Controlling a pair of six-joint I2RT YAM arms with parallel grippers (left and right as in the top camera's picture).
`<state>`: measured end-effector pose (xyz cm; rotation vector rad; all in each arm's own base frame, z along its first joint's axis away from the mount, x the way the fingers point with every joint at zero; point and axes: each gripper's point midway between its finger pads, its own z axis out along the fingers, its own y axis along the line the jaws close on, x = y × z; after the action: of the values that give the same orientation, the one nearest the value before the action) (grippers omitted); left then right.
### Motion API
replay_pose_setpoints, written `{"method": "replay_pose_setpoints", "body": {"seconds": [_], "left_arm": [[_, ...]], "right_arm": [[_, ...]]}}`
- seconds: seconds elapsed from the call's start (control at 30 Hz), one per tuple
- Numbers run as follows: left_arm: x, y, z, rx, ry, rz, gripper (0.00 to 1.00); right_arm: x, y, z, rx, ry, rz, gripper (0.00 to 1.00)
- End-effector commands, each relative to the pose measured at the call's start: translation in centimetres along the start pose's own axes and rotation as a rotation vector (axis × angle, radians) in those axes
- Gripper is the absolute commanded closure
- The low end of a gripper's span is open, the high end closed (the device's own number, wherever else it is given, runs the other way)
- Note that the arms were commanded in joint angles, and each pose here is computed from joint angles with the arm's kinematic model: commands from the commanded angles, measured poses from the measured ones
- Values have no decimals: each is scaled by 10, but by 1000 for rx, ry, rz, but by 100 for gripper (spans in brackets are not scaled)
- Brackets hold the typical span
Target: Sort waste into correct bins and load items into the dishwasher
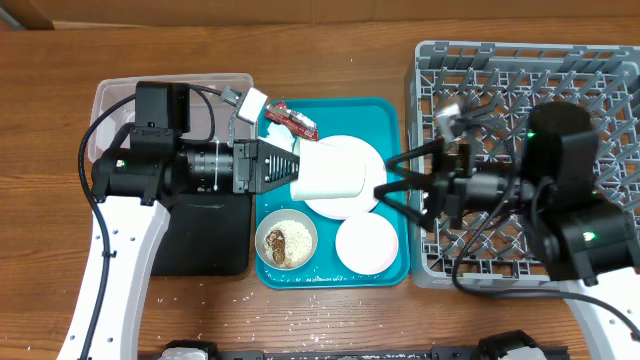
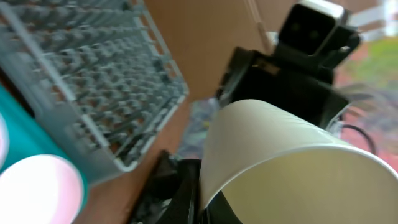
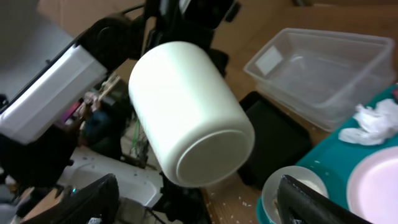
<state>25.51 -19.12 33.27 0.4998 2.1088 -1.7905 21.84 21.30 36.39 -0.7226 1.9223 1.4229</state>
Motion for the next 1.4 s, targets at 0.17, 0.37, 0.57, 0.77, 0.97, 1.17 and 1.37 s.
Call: {"method": "replay_pose_setpoints", "body": {"seconds": [0.17, 0.37, 0.57, 0.77, 0.97, 1.17, 1.37], "left_arm": [[5, -33, 3, 184, 37, 57, 96], [6, -23, 8, 117, 42, 65, 96], [5, -14, 9, 63, 37, 63, 0], [-2, 55, -13, -323, -26, 1, 0], [9, 97, -59, -589, -70, -164, 0], [13, 80, -87, -719, -76, -164, 0], [7, 36, -107, -835, -152, -25, 0]], "right_arm": [[-9, 37, 26, -115, 14, -62, 18], [-5, 42, 36, -147, 39, -71, 44], [-10, 39, 32, -88, 6, -85, 50], [-16, -6, -4, 307, -121, -34, 50], [12, -67, -85, 838, -216, 165, 50], [73, -111, -137, 1172, -146, 508, 50], [124, -145, -135, 1271, 126, 726, 50]]}}
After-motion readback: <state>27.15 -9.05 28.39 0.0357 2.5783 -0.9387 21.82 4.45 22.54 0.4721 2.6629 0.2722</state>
